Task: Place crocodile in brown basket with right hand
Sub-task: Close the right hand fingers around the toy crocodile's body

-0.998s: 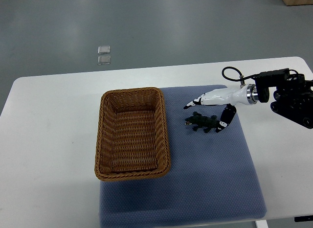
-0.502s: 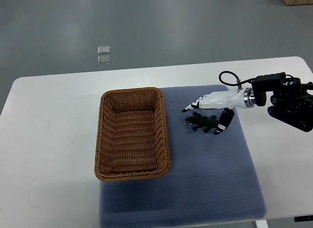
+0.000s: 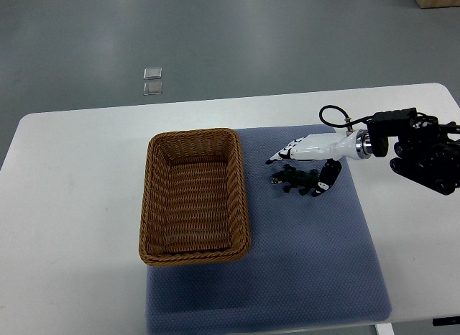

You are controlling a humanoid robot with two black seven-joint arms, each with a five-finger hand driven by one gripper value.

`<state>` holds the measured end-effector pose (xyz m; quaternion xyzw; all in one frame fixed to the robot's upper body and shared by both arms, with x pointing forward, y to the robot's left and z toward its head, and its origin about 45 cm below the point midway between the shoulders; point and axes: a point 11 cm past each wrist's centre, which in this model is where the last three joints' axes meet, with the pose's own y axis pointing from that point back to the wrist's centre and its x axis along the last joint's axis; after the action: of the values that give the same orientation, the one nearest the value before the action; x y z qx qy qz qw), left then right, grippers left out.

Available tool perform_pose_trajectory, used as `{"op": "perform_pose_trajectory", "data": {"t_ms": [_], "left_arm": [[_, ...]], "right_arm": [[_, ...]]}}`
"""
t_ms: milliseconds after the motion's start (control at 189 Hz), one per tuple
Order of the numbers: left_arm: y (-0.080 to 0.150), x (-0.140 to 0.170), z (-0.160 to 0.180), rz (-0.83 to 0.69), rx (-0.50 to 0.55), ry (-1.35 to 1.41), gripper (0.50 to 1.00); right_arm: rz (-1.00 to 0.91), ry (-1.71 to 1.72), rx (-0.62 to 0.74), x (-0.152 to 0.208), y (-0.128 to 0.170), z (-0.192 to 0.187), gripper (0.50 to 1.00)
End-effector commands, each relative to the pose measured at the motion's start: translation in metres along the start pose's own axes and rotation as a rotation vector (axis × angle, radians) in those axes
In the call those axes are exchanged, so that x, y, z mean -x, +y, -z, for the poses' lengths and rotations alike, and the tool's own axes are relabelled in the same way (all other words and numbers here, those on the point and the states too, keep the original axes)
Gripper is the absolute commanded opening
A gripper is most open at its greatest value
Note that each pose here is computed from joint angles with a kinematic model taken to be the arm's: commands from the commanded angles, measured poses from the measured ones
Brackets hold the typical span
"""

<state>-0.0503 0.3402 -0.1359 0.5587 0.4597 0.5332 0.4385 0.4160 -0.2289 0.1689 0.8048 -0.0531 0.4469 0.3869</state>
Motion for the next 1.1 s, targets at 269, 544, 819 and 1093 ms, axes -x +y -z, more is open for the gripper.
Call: {"op": "perform_pose_trajectory", "data": {"t_ms": [269,544,819,1093], "left_arm": [[0.000,0.000,0.000,-0.001,0.000,0.000,1.000],[0.000,0.000,0.000,-0.001,0.000,0.000,1.000],[0.000,0.000,0.000,-0.001,0.000,0.000,1.000],[0.000,0.000,0.000,0.001,0.000,0.000,1.000]], "right_arm": [[0.017,0.068,0.011,0.012,-0.001,-0.003,0.915],[0.013,0.074,0.013,0.009,0.000,-0.003,0.760],[0.008,0.084,0.015,0.003,0.001,-0.004,0.682],[-0.016,0.102,0.016,-0.002,0.001,-0.004,0.539]]}}
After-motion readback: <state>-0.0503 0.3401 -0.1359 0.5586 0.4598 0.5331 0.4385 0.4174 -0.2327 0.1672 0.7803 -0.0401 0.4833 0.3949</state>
